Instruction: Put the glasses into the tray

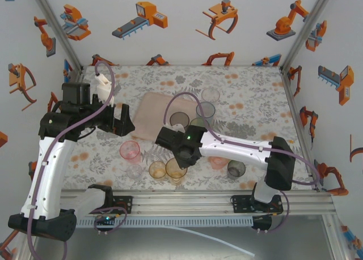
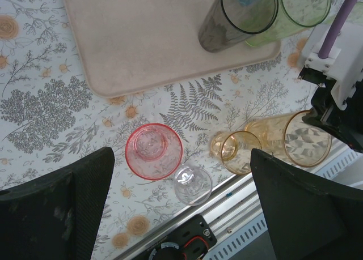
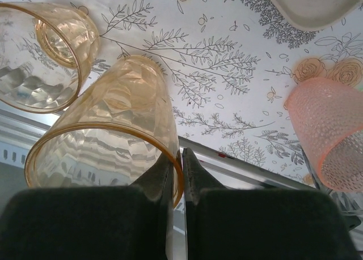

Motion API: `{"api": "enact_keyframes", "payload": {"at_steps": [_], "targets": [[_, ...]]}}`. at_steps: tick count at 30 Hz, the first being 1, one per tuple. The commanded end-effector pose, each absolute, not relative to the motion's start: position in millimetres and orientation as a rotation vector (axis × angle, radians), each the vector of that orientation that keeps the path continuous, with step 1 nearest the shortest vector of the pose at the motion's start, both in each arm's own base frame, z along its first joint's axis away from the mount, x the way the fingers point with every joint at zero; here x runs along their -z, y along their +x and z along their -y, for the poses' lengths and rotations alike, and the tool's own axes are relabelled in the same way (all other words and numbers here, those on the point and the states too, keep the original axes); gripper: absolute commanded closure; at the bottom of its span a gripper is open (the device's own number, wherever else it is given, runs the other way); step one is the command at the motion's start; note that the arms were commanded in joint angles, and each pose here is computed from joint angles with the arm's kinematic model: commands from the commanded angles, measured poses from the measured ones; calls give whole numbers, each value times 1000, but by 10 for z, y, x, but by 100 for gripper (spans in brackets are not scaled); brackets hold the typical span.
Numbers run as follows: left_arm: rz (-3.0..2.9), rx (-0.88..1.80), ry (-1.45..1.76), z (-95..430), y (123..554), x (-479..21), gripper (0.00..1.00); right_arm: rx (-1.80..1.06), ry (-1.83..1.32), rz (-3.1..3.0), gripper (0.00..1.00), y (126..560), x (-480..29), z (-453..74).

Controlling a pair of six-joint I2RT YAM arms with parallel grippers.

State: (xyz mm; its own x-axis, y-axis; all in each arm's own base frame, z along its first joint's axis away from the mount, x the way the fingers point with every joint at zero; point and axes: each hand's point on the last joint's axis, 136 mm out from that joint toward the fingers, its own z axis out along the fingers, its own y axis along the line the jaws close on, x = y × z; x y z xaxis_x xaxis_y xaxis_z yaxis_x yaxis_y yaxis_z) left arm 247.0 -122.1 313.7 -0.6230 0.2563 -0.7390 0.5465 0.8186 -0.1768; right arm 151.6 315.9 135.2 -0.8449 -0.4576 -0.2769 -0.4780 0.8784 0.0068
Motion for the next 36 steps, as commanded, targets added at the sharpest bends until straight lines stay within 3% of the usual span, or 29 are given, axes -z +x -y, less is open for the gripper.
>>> {"api": "enact_keyframes", "payload": {"at_steps": [1,13,23,28,36], "targets": [[-2240,513,573,1211,2434,-3232,3,-57,-681,-2755,100,1519,-1433,-2992],[-2243,489,564,1182,2469,-3238,3,-171,-693,-2712,100,1489,-1813,-2974],[-2239,442,471,1018,2511,-3276,3,-384,-712,-2636,100,1628,-2627,-3032],[-2234,460,440,989,2514,-3304,3,-480,-708,-2562,100,1912,-3140,-3071],[-2214,455,409,926,2503,-3368,3,-522,-621,-2471,100,2730,-3603,-3050]]}}
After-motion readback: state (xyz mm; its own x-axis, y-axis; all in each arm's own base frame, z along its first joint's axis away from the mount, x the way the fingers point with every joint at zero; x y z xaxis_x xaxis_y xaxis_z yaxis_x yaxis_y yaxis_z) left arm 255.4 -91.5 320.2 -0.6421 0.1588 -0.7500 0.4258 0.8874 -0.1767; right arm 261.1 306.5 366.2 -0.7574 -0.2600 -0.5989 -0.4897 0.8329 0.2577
